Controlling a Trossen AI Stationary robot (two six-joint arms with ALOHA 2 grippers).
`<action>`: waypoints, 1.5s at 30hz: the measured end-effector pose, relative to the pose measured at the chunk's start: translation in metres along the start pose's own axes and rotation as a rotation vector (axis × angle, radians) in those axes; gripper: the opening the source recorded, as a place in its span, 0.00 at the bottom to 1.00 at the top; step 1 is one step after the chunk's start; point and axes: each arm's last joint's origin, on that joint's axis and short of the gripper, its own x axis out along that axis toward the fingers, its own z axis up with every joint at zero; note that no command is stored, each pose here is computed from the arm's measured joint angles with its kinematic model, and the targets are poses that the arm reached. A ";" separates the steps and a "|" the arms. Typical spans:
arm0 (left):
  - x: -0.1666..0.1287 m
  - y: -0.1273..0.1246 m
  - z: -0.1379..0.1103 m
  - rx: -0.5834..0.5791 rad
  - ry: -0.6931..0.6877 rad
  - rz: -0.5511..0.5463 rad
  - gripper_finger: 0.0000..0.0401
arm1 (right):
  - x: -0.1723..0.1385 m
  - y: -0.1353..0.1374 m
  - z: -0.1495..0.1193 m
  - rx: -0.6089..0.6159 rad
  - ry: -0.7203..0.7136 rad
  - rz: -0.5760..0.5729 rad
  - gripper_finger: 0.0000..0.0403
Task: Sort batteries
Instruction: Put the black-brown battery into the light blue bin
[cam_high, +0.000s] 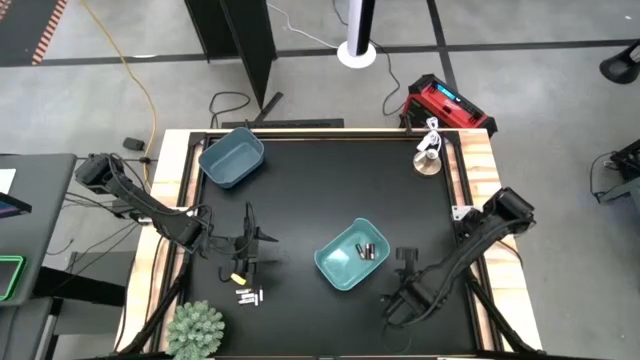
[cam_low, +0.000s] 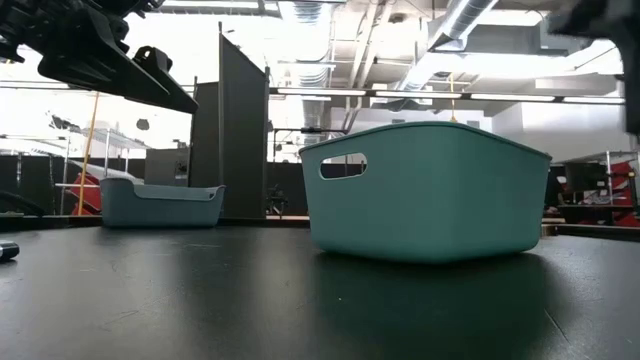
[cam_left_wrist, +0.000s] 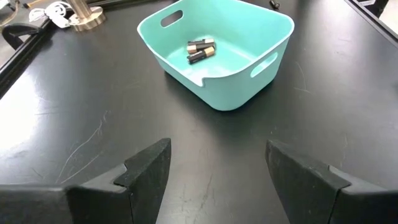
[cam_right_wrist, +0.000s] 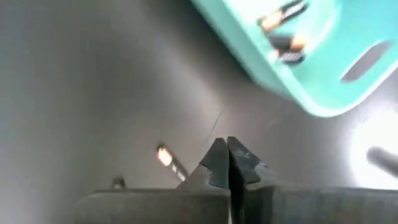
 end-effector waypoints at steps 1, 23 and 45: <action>0.000 0.000 0.000 0.000 0.001 0.000 0.64 | 0.004 0.000 -0.002 -0.001 0.017 -0.004 0.02; 0.000 0.000 0.000 0.001 0.002 -0.009 0.64 | 0.055 0.025 -0.044 -0.096 0.035 0.065 0.43; 0.000 0.000 -0.001 0.004 0.008 -0.006 0.64 | 0.076 0.021 -0.038 -0.073 0.030 0.175 0.22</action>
